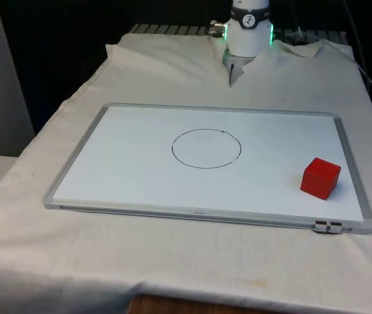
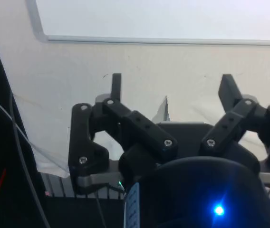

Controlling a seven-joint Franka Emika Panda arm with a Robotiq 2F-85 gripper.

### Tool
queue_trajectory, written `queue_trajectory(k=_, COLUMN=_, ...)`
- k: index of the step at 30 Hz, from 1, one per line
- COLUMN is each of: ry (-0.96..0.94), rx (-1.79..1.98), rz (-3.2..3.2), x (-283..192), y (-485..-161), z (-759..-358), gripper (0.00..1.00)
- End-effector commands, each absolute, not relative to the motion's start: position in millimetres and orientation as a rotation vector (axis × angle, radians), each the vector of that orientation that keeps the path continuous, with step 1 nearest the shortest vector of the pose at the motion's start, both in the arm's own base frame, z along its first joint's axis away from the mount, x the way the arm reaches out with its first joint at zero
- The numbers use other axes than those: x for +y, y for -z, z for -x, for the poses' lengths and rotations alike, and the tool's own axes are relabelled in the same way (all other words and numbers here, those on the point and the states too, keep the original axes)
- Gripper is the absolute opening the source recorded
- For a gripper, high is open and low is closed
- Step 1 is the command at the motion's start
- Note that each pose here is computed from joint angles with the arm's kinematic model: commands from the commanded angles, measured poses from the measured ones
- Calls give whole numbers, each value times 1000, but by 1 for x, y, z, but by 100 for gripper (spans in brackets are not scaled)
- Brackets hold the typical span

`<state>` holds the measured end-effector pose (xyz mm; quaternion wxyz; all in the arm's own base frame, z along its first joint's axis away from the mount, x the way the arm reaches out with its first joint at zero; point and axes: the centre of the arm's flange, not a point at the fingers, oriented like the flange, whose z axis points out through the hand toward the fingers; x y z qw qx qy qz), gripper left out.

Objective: Push the cube into the marked area.

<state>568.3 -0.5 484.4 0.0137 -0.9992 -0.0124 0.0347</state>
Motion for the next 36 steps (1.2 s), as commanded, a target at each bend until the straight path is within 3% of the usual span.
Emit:
queue_trajectory(k=1, ry=-106, rx=-39, rz=3110, x=0, y=-485, z=-568, gripper=94)
queue_trajectory(k=4, ry=-108, rx=-39, rz=3112, x=0, y=-484, z=-568, gripper=79)
queue_trajectory(k=5, ry=-106, rx=-39, rz=3110, x=0, y=-485, z=-568, gripper=79)
queue_trajectory(k=13, ry=-108, rx=-39, rz=3110, x=0, y=-484, z=-568, gripper=35)
queue_trajectory(k=15, ry=-108, rx=-39, rz=3110, x=0, y=-484, z=-568, gripper=30)
queue_trajectory(k=17, ry=-108, rx=-39, rz=3110, x=0, y=-484, z=-568, gripper=13)
queue_trajectory(k=20, ry=-93, rx=-41, rz=3111, x=3, y=-487, z=-569, gripper=0)
queue_trajectory(k=36, ry=69, rx=-62, rz=3117, x=41, y=-494, z=-591, gripper=0)
